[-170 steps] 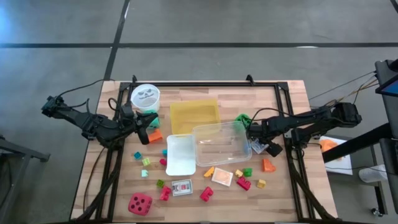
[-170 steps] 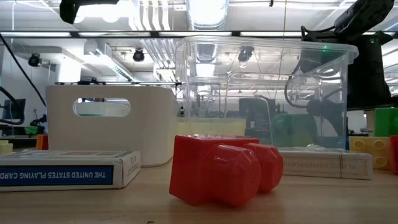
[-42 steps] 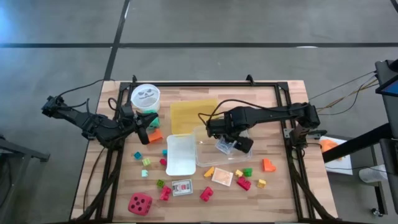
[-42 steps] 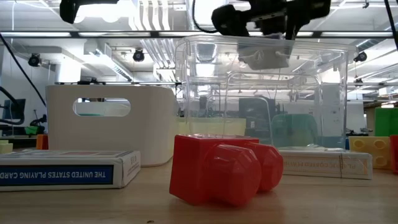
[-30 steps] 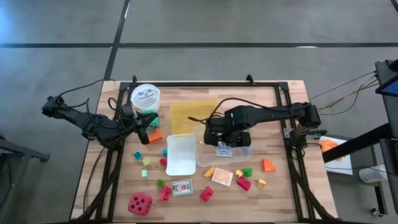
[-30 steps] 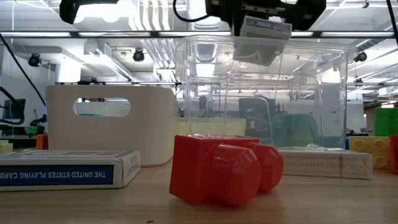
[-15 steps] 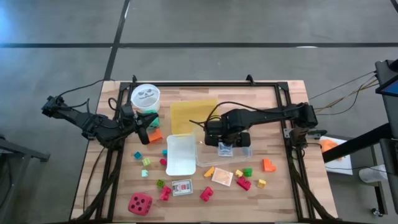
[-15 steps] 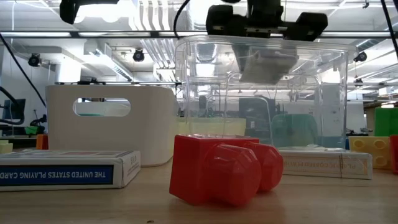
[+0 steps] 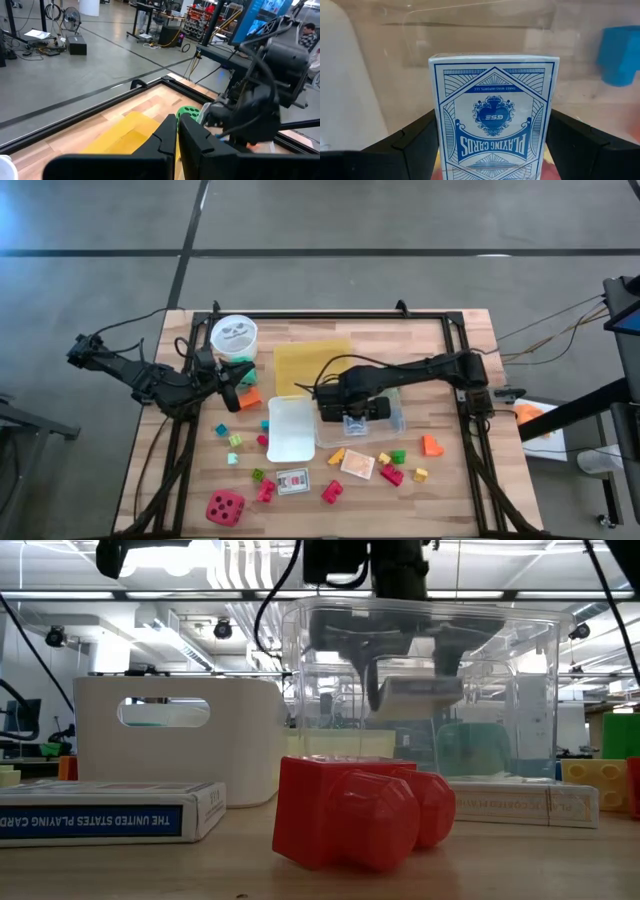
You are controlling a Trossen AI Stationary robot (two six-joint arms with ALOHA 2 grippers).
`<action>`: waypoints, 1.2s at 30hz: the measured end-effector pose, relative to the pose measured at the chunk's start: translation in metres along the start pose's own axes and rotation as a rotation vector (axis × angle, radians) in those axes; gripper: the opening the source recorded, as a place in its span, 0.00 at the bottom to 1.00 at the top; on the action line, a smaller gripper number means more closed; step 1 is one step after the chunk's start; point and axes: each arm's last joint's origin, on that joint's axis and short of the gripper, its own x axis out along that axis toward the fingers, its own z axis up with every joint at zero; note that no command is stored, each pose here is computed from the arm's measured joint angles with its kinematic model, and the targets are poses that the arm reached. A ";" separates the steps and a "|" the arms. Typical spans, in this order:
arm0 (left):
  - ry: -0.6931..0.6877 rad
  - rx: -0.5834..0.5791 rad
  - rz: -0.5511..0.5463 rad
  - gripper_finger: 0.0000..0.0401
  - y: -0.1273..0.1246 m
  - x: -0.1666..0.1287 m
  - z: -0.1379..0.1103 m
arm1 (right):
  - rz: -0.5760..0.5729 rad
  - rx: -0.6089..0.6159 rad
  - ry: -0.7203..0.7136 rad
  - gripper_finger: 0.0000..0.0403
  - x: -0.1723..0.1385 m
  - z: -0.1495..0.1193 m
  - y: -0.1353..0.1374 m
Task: Pick & Place Toys
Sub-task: Put the blue game card pack into the transparent bin
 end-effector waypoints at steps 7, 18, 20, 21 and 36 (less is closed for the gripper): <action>0.000 0.000 0.000 0.04 0.000 0.000 0.000 | -0.037 0.005 -0.002 0.73 0.018 0.002 0.011; 0.000 0.004 0.000 0.04 0.000 0.000 0.000 | -0.060 0.039 -0.009 0.73 0.022 0.001 0.010; 0.000 0.004 0.000 0.04 0.000 0.000 0.000 | -0.061 0.039 -0.010 0.73 0.022 0.001 0.010; 0.000 0.004 0.000 0.04 0.000 0.000 0.000 | -0.061 0.038 -0.016 0.73 0.023 0.001 0.010; 0.000 0.004 0.000 0.04 0.000 0.000 0.000 | -0.047 0.042 -0.080 0.73 0.039 -0.001 0.008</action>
